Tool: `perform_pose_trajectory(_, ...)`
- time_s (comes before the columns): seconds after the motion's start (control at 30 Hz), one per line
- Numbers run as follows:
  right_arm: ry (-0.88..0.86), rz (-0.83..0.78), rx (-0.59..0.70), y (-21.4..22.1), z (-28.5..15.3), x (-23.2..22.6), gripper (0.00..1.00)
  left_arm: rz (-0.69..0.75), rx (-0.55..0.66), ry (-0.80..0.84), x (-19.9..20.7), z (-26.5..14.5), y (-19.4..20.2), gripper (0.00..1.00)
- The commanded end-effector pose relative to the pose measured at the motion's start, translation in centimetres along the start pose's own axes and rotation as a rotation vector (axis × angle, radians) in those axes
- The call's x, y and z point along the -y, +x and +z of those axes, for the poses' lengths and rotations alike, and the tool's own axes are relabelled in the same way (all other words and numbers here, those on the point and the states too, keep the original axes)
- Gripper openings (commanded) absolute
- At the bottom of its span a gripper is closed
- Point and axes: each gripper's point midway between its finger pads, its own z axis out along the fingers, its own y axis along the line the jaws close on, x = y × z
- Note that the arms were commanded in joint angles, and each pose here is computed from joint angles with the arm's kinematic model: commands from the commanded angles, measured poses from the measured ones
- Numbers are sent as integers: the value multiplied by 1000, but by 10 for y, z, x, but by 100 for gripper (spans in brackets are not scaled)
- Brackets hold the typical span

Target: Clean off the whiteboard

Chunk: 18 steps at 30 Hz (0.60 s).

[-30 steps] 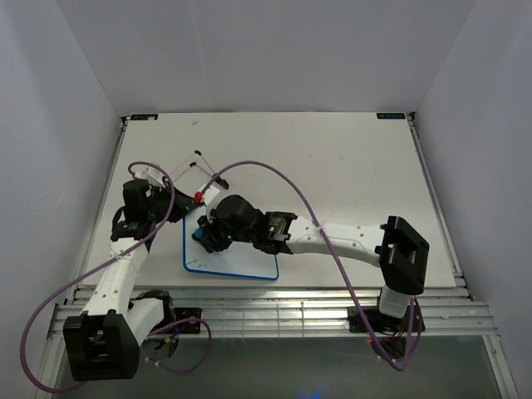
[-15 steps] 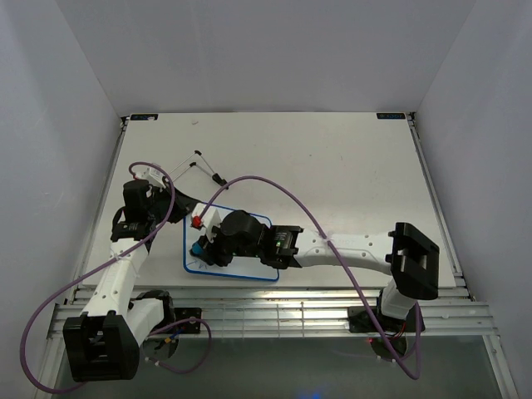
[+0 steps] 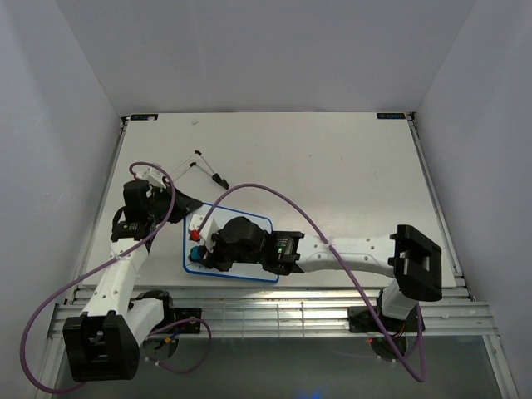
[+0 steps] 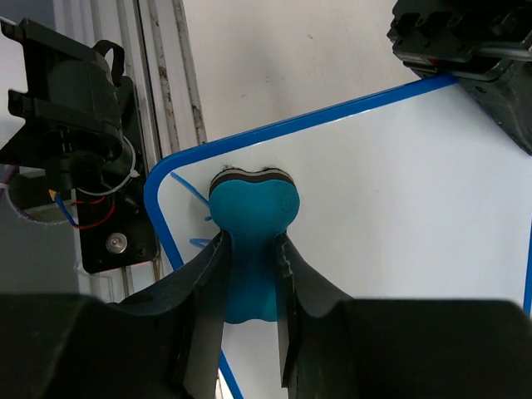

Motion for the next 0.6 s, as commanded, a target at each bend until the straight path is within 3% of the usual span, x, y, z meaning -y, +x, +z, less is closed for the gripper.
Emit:
perform_pose_trajectory(0.0, -159, -51, -105, 40, -1, -47, 8, 53, 17, -127, -27, 2, 2, 0)
perform_pose_trajectory(0.57, -200, -126, -74, 48, -8, -59, 8, 57, 23, -128, -26, 1, 1, 0)
